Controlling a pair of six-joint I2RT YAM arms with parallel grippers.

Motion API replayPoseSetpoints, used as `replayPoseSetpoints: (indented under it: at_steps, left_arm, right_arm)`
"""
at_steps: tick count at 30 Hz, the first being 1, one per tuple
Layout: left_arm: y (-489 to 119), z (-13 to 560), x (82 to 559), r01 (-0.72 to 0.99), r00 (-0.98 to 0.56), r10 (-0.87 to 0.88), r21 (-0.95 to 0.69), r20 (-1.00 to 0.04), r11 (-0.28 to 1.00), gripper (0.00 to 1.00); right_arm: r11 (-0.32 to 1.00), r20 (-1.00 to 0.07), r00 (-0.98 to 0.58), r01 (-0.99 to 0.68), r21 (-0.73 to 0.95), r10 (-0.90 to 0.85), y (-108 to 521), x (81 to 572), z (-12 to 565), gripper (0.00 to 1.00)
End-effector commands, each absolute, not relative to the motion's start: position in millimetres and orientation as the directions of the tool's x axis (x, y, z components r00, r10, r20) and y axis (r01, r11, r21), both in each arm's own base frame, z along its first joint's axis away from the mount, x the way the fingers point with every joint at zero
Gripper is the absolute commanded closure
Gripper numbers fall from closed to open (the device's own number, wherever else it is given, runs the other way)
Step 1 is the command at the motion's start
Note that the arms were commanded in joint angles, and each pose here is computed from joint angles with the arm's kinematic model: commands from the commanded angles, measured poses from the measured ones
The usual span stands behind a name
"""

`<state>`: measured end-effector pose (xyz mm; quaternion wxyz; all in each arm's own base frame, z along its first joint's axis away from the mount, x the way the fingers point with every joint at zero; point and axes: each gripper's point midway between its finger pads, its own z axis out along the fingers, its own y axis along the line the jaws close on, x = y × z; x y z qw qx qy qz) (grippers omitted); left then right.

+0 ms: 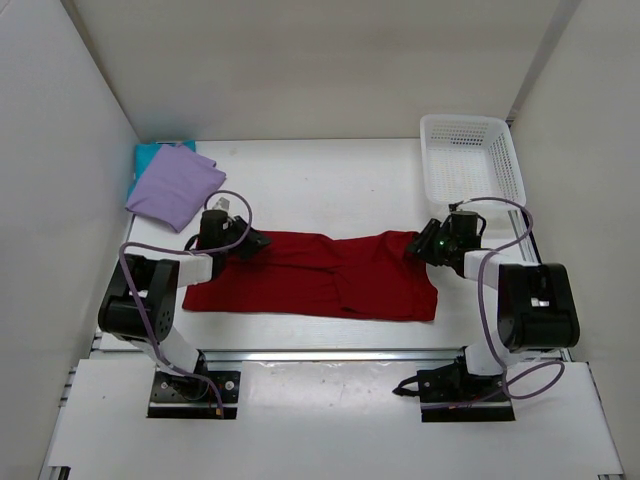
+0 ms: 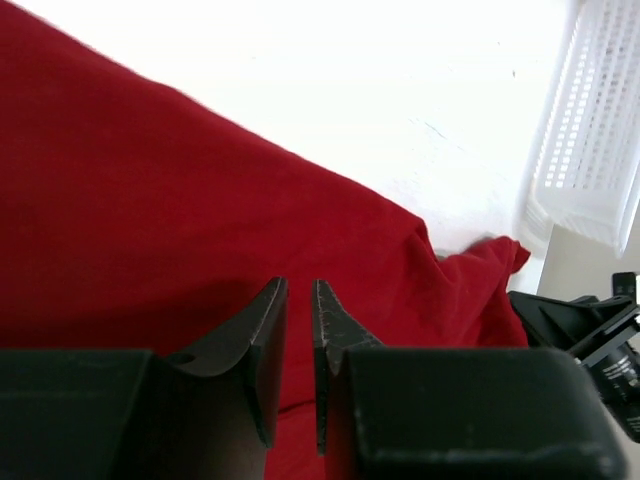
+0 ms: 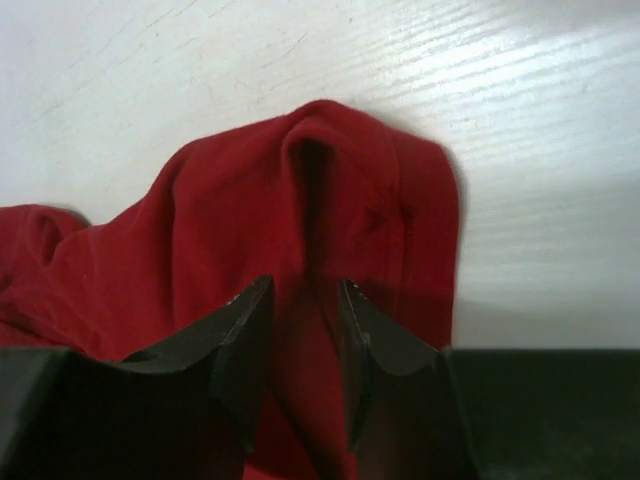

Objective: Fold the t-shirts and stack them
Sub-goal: Fold the other side of the tshirt into a rectangle

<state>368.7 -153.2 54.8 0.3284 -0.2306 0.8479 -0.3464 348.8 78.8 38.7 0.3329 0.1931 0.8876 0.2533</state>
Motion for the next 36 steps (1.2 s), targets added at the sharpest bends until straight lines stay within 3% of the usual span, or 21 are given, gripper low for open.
replayPoseSetpoints:
  at_steps: [1,7,13,24,28,31,33,36]
  left_arm:
    - [-143,54,369,-0.17,-0.664,-0.647,-0.767,-0.375,0.619,0.73]
    - [-116,43,375,-0.236,-0.628,-0.696,-0.766,-0.349,0.597,0.74]
    - [-85,30,373,-0.32,-0.572,-0.768,-0.785,-0.287,0.531,0.75]
    - [-49,15,355,-0.431,-0.464,-0.869,-0.813,-0.173,0.392,0.77]
    - [-48,22,358,-0.414,-0.459,-0.87,-0.824,-0.178,0.387,0.76]
    - [-49,31,360,-0.392,-0.461,-0.869,-0.837,-0.181,0.383,0.76]
    - [-54,40,362,-0.367,-0.472,-0.86,-0.844,-0.193,0.391,0.76]
    - [-64,60,364,-0.308,-0.488,-0.841,-0.855,-0.235,0.418,0.75]
  right_arm:
    - [0.786,-0.553,-0.658,0.098,0.611,0.512,83,378,60,0.71]
    - [0.784,-0.562,-0.648,0.09,0.614,0.514,83,392,55,0.75]
    - [0.754,-0.541,-0.63,0.11,0.648,0.557,71,400,54,1.0]
    - [0.858,-0.724,-0.48,0.144,0.492,0.496,30,433,89,1.0]
    - [0.871,-0.747,-0.459,0.157,0.465,0.481,22,447,91,0.98]
    - [0.873,-0.745,-0.466,0.154,0.463,0.478,23,448,90,0.86]
    - [0.868,-0.738,-0.47,0.152,0.472,0.484,25,443,93,0.69]
    - [0.87,-0.737,-0.473,0.163,0.465,0.483,27,434,108,0.67]
